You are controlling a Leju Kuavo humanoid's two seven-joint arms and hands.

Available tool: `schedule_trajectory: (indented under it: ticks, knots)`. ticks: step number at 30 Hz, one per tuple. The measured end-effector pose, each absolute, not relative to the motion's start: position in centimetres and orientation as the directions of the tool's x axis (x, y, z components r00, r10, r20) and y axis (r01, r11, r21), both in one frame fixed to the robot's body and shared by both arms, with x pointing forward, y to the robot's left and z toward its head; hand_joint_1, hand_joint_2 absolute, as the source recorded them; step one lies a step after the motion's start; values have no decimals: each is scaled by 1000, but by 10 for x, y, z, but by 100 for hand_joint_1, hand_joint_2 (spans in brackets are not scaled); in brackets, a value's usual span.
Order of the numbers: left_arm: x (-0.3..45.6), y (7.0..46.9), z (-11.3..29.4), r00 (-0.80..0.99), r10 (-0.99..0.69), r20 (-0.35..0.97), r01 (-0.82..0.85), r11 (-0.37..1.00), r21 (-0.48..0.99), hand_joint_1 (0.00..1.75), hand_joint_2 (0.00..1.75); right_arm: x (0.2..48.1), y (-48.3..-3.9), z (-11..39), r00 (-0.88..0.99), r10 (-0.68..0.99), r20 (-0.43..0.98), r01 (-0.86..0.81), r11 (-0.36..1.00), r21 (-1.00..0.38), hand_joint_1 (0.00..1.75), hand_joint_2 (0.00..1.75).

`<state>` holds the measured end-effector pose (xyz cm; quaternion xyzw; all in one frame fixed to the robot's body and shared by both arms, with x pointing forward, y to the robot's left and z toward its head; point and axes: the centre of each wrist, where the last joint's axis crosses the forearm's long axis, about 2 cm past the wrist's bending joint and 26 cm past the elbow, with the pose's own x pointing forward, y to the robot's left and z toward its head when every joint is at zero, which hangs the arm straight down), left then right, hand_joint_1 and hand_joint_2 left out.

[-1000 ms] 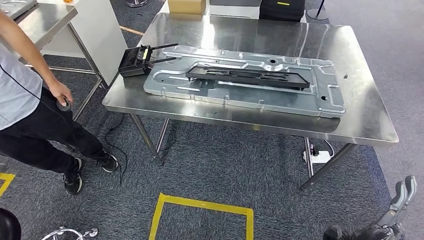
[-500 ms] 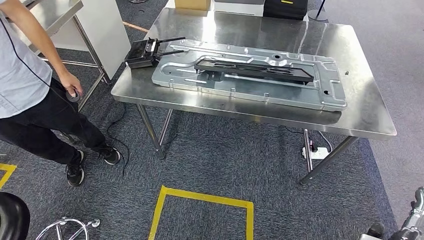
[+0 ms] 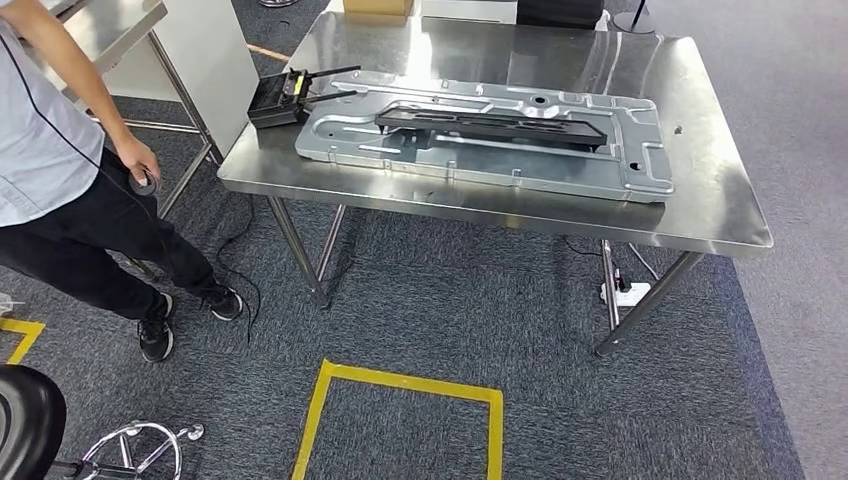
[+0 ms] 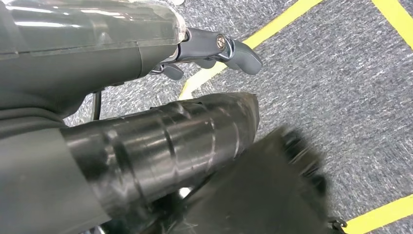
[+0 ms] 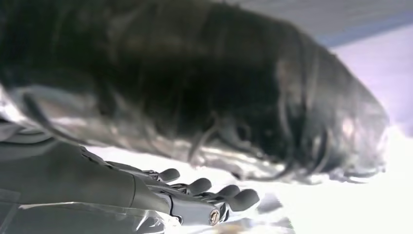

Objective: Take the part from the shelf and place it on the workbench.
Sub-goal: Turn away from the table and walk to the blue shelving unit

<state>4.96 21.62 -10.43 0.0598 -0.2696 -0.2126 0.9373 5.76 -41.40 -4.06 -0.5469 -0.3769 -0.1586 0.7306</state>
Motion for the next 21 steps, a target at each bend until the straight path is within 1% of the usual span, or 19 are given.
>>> schedule_trajectory:
  ticks: [3,5,7,9,12,21]
  knots:
    - [51,217,-104,764,-435,476,371,900,226,0,0,45,-391,-72,807,-63,587,556,413,-721,0,0]
    - [50,218,-104,765,-437,473,374,900,226,0,0,40,-370,-85,860,-198,470,501,497,-709,0,0]
    - [51,218,-104,765,-437,473,374,899,227,0,0,36,-349,-95,892,-278,358,452,583,-675,0,0]
    - [51,218,-104,765,-435,474,371,900,227,0,0,35,-329,-101,911,-293,289,412,651,-638,0,0]
    - [50,219,-105,767,-434,472,369,901,229,0,0,33,-308,-105,932,-275,235,362,722,-589,0,0]
    - [50,220,-105,771,-431,469,359,902,239,0,0,37,-274,-108,948,-250,195,314,823,-473,0,0]
